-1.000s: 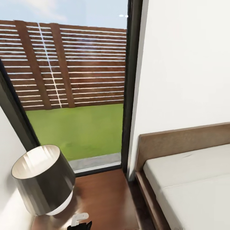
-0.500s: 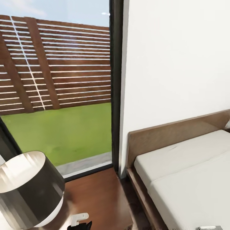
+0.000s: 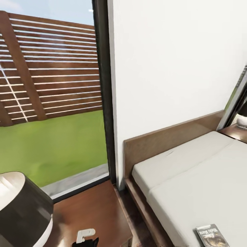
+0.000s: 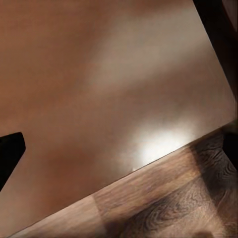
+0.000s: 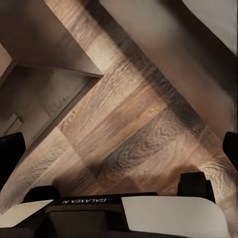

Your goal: In the bedroom, move the book from the bed onto either nightstand, and place the two sandals side by side next to the bed.

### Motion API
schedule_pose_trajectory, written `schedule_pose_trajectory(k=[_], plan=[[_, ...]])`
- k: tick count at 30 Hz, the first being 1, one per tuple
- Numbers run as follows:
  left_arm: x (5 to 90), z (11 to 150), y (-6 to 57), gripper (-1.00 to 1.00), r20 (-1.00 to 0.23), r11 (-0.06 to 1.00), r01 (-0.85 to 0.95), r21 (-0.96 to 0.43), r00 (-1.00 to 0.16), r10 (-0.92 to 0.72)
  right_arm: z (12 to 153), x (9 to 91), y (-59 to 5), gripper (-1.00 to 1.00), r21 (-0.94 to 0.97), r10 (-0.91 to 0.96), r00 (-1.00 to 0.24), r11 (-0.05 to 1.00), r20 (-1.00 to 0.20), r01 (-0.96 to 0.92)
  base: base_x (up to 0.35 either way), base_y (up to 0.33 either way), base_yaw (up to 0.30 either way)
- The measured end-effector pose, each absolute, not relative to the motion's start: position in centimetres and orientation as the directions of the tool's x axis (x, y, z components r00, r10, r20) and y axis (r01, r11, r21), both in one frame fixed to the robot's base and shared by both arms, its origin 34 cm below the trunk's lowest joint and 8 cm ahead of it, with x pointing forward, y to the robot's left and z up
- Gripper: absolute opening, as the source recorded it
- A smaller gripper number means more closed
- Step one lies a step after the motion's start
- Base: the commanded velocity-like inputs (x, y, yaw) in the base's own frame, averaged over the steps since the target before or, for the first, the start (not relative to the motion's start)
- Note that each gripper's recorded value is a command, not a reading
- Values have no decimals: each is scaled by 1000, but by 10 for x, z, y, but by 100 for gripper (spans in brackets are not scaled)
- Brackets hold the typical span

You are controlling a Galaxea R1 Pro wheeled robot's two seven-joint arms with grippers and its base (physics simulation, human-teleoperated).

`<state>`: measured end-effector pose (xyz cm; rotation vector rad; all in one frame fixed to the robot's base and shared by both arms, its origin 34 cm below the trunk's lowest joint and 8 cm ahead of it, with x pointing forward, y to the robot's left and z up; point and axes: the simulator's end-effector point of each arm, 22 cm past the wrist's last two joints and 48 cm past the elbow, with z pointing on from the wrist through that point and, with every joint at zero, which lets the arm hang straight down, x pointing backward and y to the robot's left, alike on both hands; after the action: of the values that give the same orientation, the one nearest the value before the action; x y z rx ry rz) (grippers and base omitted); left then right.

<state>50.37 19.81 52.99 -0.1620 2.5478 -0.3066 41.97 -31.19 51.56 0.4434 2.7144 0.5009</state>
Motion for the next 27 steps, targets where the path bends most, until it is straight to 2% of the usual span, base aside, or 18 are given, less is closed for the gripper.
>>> schedule_pose_trajectory(k=[27], plan=[[498, 545, 198, 100, -505, 966, -56, -252, -844, -181, 532, 413, -312, 100, 387, 360, -897, 889, -257, 245, 0, 0, -274]])
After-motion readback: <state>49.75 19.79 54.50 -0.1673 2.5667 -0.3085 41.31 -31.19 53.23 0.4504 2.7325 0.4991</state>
